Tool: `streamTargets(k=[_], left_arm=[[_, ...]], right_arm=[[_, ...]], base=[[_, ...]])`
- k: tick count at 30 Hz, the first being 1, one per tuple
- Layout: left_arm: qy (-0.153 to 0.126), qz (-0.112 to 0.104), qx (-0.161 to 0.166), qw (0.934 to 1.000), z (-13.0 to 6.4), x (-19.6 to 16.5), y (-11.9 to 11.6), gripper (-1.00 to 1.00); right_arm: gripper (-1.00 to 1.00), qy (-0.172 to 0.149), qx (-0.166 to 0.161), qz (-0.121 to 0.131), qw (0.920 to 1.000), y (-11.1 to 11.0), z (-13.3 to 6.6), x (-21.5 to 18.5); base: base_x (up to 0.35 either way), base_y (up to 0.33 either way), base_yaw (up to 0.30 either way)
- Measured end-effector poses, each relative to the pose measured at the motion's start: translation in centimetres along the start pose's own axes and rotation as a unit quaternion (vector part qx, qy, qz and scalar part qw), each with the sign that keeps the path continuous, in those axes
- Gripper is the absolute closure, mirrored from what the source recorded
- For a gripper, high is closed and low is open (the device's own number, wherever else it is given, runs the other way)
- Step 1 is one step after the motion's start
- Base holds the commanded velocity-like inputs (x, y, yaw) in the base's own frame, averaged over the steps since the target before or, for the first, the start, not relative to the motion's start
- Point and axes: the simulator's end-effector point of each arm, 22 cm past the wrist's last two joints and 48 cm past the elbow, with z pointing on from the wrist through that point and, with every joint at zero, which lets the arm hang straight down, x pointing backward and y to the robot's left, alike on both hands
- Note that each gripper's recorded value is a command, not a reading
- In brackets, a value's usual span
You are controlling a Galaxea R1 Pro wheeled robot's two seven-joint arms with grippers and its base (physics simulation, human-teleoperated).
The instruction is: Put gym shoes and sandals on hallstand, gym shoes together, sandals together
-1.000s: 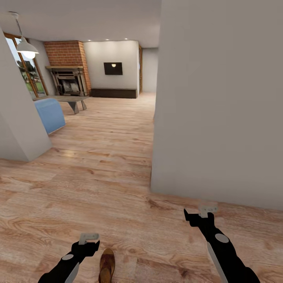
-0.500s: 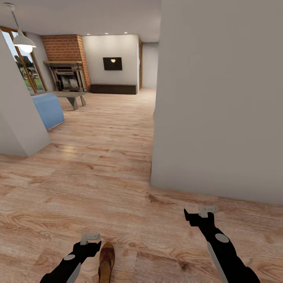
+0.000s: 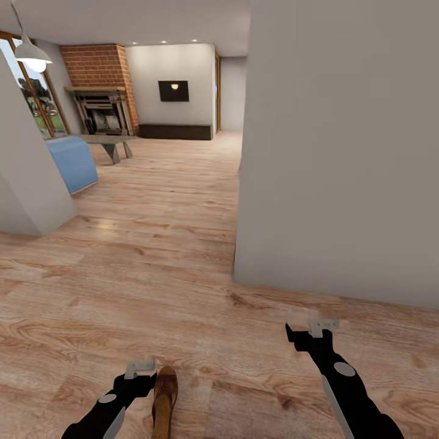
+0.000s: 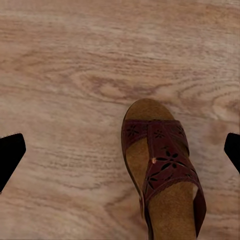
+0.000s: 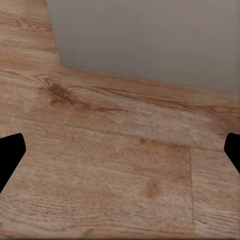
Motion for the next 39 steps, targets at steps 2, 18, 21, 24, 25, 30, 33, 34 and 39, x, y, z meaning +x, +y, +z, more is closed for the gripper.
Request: streamTargets(k=[2, 18, 21, 24, 25, 30, 33, 34, 39], left_arm=[[0.002, 0.0, 0.0, 1.0, 0.3, 0.5, 0.0, -1.0], [0.037, 0.0, 0.0, 0.9993, 2.2, 5.1, 0.0, -1.0], [0.046, 0.0, 0.0, 0.9989, 2.5, 6.0, 0.0, -1.0], [0.056, 0.0, 0.001, 0.9984, 2.7, 7.1, -0.1, -1.0], [0.059, 0.0, 0.002, 0.9982, 2.8, 7.4, -0.1, -1.0], [0.063, 0.0, 0.008, 0.998, 2.9, 8.2, -0.5, -1.0], [0.065, 0.0, 0.01, 0.9978, 2.9, 8.5, -0.8, -1.0], [0.065, 0.0, 0.012, 0.9978, 2.9, 8.6, -1.1, -1.0], [0.062, -0.001, 0.016, 0.9979, 2.9, 8.7, -1.7, -1.0]], right_arm=[[-1.0, 0.001, 0.0, 0.0, 1.0, 0.0, 0.2, 0.6], [-1.0, 0.041, -0.001, -0.001, 0.9992, 0.3, 1.8, 5.5], [-1.0, 0.049, -0.002, -0.001, 0.9988, 0.4, 2.1, 6.4], [-1.0, 0.058, -0.002, -0.001, 0.9983, 0.4, 2.4, 7.4], [-1.0, 0.06, -0.002, -0.001, 0.9982, 0.4, 2.5, 7.7], [-1.0, 0.066, -0.003, -0.001, 0.9978, 0.5, 2.6, 8.3], [-1.0, 0.069, -0.003, -0.001, 0.9976, 0.5, 2.7, 8.5], [-1.0, 0.069, -0.003, -0.001, 0.9976, 0.5, 2.7, 8.6], [-1.0, 0.07, -0.003, -0.002, 0.9976, 0.5, 2.7, 8.7]], base=[[0.0, 0.0, 0.0], [0.0, 0.0, 0.0], [0.0, 0.0, 0.0], [0.0, 0.0, 0.0], [0.0, 0.0, 0.0], [0.0, 0.0, 0.0], [0.0, 0.0, 0.0], [0.0, 0.0, 0.0], [0.0, 0.0, 0.0]])
